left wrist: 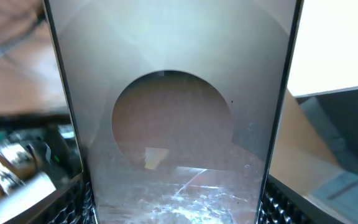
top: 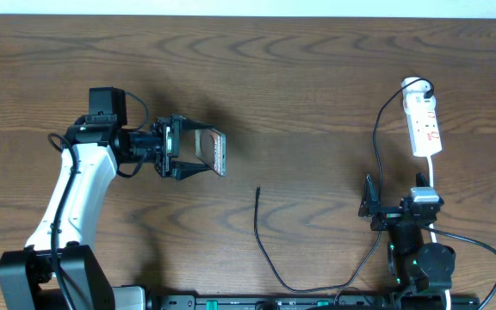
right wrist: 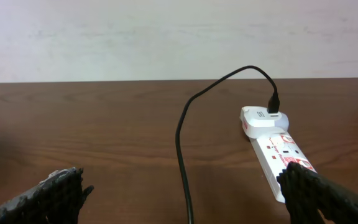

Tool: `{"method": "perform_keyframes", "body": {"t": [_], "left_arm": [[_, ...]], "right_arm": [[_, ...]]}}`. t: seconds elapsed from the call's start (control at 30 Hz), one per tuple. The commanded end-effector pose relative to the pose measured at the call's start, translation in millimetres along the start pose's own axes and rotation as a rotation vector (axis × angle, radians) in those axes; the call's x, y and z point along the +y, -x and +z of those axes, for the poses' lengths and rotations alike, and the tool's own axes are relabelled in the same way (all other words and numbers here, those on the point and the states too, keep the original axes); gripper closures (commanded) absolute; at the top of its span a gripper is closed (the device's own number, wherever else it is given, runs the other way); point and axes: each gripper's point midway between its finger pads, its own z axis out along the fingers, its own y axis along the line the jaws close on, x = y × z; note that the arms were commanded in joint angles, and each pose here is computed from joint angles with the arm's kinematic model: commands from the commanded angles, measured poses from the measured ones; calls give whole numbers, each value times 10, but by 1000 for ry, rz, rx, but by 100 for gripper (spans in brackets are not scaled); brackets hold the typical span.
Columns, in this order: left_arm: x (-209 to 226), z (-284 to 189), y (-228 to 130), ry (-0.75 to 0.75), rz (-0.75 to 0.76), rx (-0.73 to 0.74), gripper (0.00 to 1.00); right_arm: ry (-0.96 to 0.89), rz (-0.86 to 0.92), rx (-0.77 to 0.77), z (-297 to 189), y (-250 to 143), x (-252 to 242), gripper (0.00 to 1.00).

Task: Plug charger to phone and switch on socket
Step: 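Lift the phone with the left gripper and rotate it flat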

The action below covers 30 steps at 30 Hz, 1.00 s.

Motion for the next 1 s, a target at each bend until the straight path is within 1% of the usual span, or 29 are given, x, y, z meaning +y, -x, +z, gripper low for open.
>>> {"method": "perform_keyframes", "body": {"t": [0.0,0.13,0.97], "left_arm": [[-188,-71,-331,-53,-83,139,92],[-201,-78,-377,-58,-99,167,93],[-201,-78,-377,-58,-100,167,93]], "right_arm": [[-2,7,4,0,-12,-8,1],[-2,7,4,0,-12,-8,1],[-2,7,4,0,-12,-8,1]]}}
